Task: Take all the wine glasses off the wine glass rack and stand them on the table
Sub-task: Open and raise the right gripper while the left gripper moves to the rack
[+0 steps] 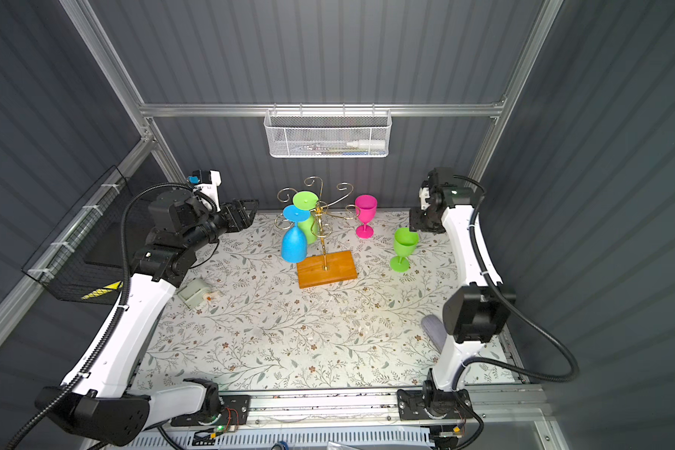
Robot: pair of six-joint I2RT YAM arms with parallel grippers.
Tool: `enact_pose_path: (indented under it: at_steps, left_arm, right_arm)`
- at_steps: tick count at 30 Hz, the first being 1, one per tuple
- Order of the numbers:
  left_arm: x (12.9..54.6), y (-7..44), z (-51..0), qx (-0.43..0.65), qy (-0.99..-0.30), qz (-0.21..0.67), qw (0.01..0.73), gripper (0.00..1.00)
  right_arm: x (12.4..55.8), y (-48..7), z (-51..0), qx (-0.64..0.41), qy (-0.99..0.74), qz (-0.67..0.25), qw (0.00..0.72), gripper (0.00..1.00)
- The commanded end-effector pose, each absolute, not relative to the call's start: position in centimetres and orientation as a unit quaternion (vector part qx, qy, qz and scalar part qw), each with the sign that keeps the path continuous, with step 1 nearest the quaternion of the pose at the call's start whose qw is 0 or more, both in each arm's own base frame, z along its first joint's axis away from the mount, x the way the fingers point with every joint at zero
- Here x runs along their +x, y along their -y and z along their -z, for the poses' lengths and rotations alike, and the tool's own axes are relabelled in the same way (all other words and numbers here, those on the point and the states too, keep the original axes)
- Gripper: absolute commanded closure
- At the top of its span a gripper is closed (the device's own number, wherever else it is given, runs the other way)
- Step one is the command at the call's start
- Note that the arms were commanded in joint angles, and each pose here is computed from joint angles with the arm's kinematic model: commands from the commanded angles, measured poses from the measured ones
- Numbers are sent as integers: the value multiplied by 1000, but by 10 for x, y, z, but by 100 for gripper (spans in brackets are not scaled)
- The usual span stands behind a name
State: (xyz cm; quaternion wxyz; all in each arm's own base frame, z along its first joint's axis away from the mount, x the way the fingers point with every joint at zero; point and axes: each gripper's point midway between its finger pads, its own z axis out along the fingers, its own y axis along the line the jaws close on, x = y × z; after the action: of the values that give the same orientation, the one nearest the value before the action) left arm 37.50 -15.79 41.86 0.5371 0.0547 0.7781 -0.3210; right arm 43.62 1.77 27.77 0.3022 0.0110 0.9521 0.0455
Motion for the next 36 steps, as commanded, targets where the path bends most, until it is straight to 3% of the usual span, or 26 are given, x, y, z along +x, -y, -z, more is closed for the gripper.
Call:
enact_pose_path:
  at_steps: [1, 14, 36]
  left_arm:
    - [361, 187, -421, 107, -779, 390, 478, 28]
    - [382, 208, -391, 131, -816, 408, 387, 47]
    - [399, 230, -365, 133, -832, 396, 365, 48]
  right_arm:
    - [429, -36, -311, 10, -923, -107, 369, 35]
    - [374, -53, -333, 12, -892, -166, 419, 29]
    - [358, -70, -320, -3, -891, -194, 410, 24]
